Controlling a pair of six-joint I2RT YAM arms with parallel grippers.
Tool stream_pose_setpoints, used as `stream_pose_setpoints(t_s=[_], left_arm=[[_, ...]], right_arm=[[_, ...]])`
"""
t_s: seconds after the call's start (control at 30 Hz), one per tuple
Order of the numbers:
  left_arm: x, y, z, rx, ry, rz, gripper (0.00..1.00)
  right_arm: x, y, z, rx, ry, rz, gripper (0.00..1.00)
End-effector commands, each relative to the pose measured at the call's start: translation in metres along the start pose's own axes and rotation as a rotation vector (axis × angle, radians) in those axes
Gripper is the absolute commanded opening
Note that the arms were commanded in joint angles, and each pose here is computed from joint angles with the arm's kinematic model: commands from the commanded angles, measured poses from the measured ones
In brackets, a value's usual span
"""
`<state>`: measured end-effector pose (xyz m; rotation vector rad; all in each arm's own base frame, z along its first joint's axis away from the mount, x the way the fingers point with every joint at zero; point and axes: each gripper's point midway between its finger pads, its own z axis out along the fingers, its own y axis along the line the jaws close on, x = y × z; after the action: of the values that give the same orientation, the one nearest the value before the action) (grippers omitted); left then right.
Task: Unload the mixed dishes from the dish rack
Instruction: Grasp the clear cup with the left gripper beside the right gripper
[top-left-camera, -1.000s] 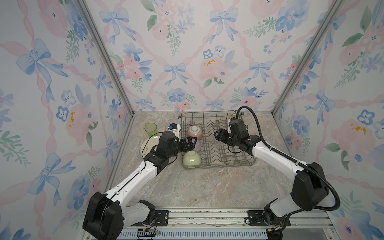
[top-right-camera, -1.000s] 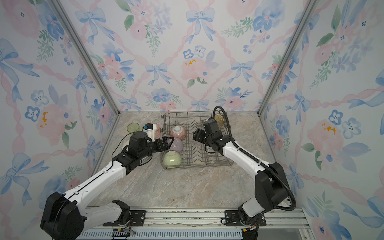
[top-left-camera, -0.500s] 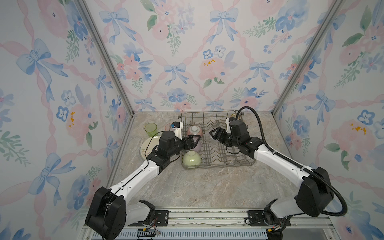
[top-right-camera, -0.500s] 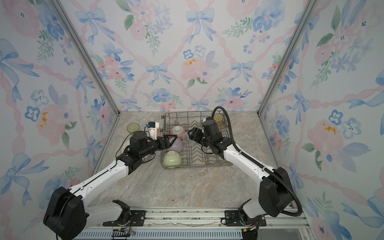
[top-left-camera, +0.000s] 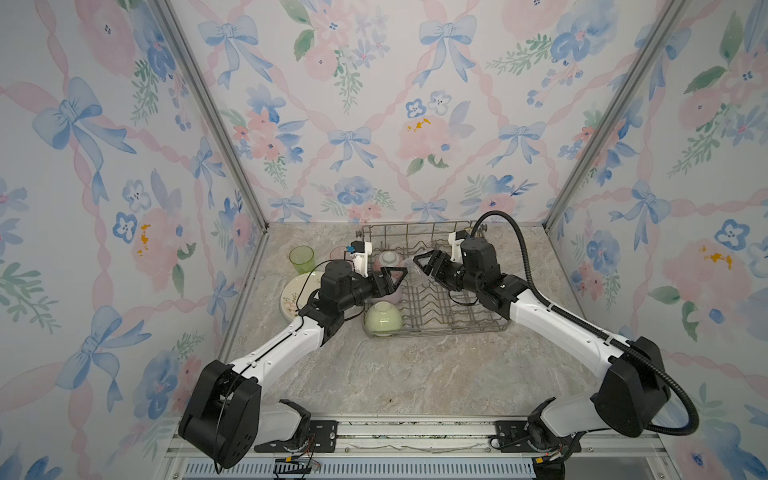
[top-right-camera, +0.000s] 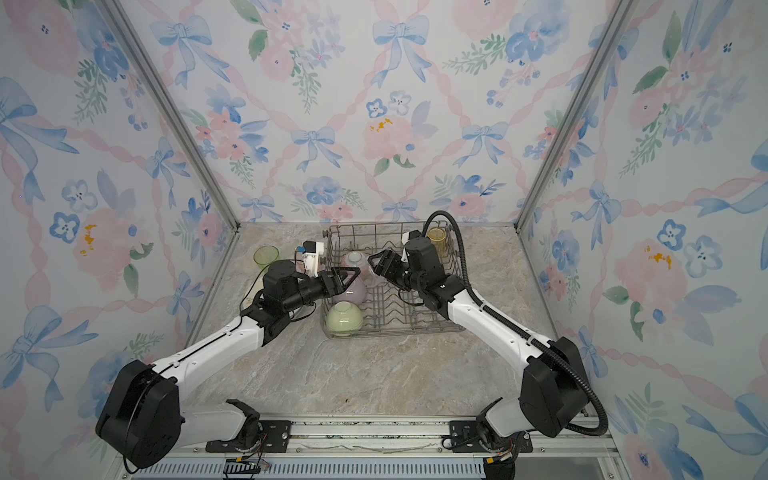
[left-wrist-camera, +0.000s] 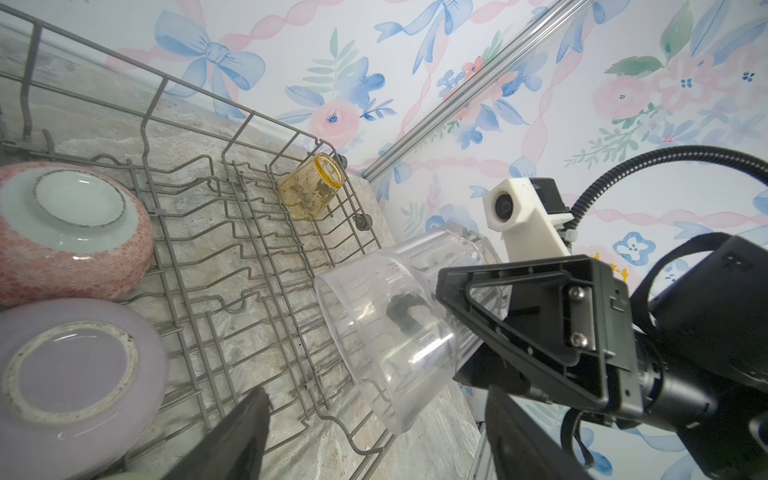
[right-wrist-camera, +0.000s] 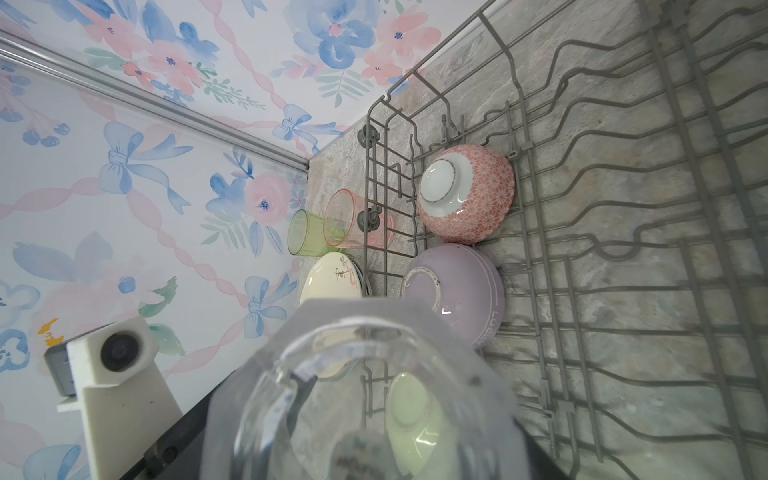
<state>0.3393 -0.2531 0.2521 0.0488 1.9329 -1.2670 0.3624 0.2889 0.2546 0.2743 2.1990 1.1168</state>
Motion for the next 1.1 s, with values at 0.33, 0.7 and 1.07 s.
stream_pose_setpoints(t_s=[0.33, 0.7, 1.07], left_arm=[[-0.005, -0.027, 0.013, 0.193, -0.009, -0.025, 0.73], [-0.01, -0.045, 0.011, 0.317, -0.036, -0.031, 0.51], [-0.005, -0.042, 0.005, 0.305, -0.046, -0.014, 0.24]], right_arm=[[0.003, 0.033, -0.002, -0.118, 0.015, 0.016, 0.54], [0.008, 0.041, 0.003, -0.174, 0.04, 0.071, 0.54], [0.011, 0.053, 0.008, -0.225, 0.055, 0.106, 0.53]])
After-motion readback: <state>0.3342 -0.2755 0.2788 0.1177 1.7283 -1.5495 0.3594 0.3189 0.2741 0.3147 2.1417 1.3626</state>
